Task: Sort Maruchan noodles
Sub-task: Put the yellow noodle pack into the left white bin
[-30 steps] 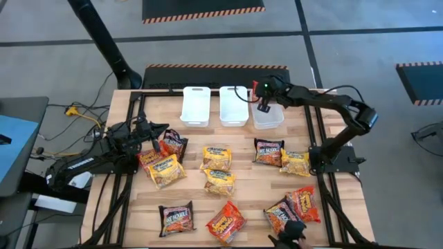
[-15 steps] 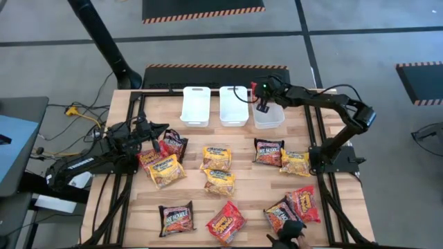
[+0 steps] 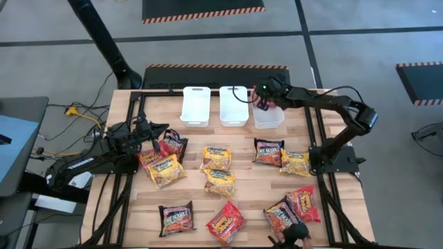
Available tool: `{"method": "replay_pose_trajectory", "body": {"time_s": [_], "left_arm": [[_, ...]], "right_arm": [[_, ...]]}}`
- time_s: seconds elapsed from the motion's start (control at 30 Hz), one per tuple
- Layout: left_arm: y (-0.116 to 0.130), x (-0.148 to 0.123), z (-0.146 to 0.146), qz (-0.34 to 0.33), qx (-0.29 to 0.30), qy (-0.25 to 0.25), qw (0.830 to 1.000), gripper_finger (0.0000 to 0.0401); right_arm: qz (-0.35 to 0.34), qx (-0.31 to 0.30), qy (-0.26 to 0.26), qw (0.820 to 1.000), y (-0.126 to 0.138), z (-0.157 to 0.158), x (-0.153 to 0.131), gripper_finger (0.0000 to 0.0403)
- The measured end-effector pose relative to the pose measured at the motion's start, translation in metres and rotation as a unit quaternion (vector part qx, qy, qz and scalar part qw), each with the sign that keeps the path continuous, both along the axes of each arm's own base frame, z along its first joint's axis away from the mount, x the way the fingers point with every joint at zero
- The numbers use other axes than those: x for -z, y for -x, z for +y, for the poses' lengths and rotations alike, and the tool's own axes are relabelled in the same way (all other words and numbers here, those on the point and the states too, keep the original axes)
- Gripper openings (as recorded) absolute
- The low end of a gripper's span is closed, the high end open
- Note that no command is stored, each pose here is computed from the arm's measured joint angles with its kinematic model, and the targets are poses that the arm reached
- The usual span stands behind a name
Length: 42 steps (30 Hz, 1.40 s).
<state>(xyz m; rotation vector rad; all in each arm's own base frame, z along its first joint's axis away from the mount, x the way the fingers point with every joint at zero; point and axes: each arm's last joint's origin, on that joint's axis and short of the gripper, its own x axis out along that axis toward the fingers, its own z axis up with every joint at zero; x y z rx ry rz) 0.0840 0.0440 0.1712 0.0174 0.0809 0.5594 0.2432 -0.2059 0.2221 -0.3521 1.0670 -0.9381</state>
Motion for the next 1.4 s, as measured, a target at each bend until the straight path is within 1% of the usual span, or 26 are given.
{"method": "replay_pose_trajectory", "body": {"time_s": [0.2, 0.33, 0.67, 0.87, 1.13, 1.33, 1.4], "left_arm": [[0.000, 0.000, 0.000, 0.000, 0.000, 0.000, 1.000, 0.0000], [0.000, 0.000, 0.000, 0.000, 0.000, 0.000, 1.000, 0.0000], [0.000, 0.000, 0.000, 0.000, 0.000, 0.000, 1.000, 0.0000], [0.000, 0.000, 0.000, 0.000, 0.000, 0.000, 1.000, 0.0000], [0.000, 0.000, 0.000, 0.000, 0.000, 0.000, 1.000, 0.0000], [0.000, 0.000, 0.000, 0.000, 0.000, 0.000, 1.000, 0.0000], [0.000, 0.000, 0.000, 0.004, 0.001, -0.007, 1.000, 0.0000]], "right_arm": [[-0.013, -0.029, 0.014, 0.999, -0.005, 0.024, -0.017, 0.0182], [-0.045, -0.049, 0.015, 0.998, -0.011, 0.045, -0.029, 0.0182], [-0.091, -0.111, -0.021, 0.989, -0.024, 0.108, -0.040, 0.0183], [-0.106, -0.161, -0.042, 0.980, -0.034, 0.147, -0.039, 0.0185], [-0.142, -0.224, -0.077, 0.961, -0.040, 0.203, -0.039, 0.0186], [-0.173, -0.246, -0.109, 0.948, -0.038, 0.236, -0.039, 0.0186], [-0.182, -0.248, -0.119, 0.944, -0.037, 0.244, -0.039, 0.0186]]}}
